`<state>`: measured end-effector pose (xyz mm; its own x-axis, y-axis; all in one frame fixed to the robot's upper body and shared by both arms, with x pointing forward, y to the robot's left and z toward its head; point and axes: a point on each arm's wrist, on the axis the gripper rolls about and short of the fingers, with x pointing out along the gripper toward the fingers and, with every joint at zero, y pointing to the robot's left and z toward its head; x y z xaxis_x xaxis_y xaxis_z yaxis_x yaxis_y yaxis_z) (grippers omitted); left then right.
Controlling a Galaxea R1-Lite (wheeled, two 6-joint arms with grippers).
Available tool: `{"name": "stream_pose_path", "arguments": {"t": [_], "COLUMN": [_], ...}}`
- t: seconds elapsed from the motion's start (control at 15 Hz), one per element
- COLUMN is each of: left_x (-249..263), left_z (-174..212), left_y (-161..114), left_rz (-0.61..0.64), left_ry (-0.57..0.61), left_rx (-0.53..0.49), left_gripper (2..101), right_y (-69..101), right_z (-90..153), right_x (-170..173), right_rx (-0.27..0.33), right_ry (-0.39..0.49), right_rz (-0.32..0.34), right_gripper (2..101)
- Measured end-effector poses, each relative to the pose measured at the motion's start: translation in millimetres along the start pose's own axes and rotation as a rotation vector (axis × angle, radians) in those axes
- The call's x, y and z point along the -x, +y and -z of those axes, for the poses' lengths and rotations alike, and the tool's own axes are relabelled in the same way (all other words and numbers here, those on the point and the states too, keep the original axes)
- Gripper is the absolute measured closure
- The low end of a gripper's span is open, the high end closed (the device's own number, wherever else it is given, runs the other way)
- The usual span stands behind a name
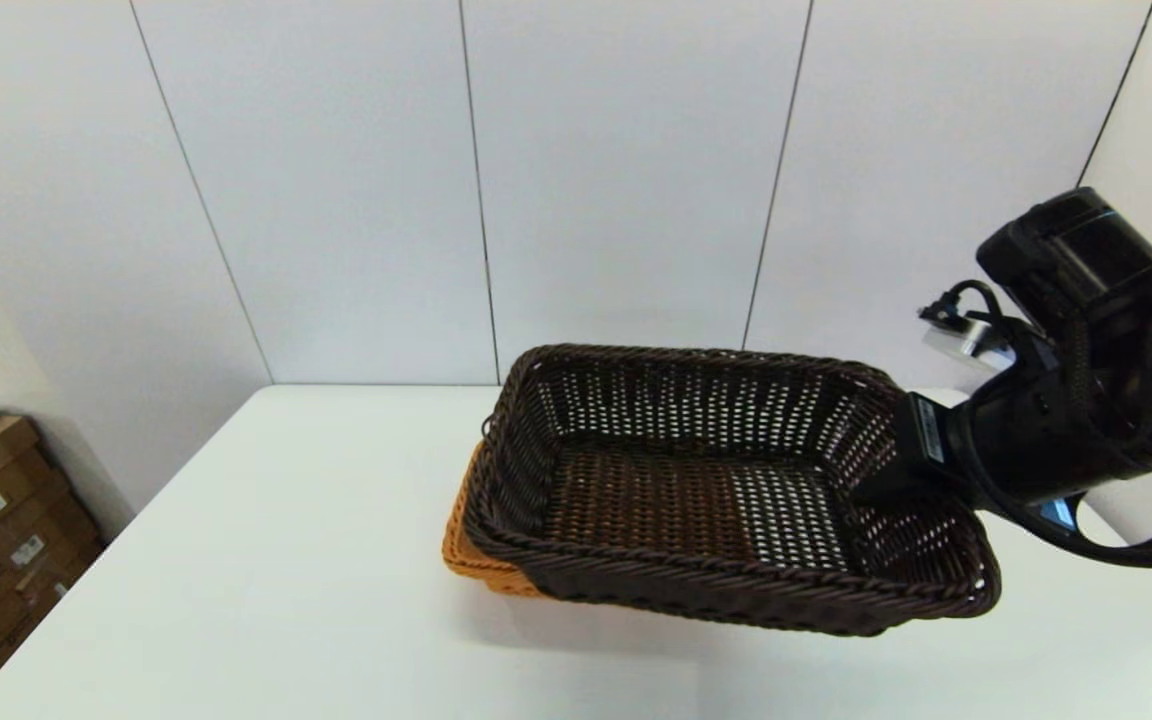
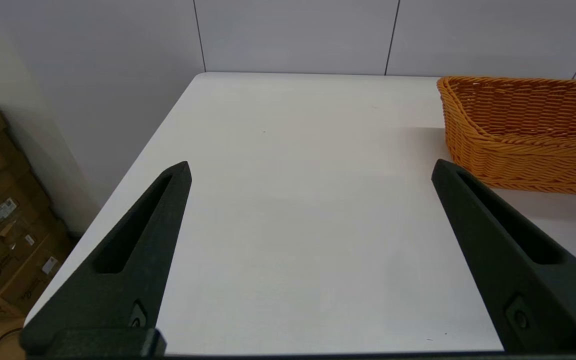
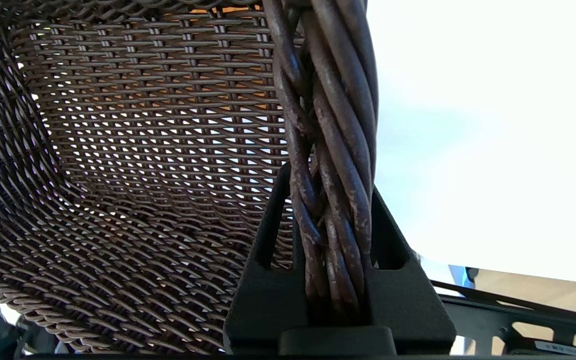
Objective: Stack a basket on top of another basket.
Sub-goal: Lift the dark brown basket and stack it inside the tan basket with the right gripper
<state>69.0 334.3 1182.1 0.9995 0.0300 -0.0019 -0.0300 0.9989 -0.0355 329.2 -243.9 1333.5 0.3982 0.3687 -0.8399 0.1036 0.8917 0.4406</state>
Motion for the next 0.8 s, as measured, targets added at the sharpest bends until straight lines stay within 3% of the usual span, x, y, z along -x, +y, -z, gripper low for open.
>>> {"name": "stream_pose_path", "arguments": {"t": [0.8], "left_x": [0.0], "left_z": [0.0], "left_y": [0.0], "left_rz": [-0.001], "left_ry": [0.000], "left_rx": [0.000], "left_gripper": [5.4], "right_y": [39.7], "right_z": [-50.4], "right_x": [-52.4], "right_rx": [0.036], "right_ry": [0.080], "right_rz": [-0.021], "right_gripper": [86.7]}}
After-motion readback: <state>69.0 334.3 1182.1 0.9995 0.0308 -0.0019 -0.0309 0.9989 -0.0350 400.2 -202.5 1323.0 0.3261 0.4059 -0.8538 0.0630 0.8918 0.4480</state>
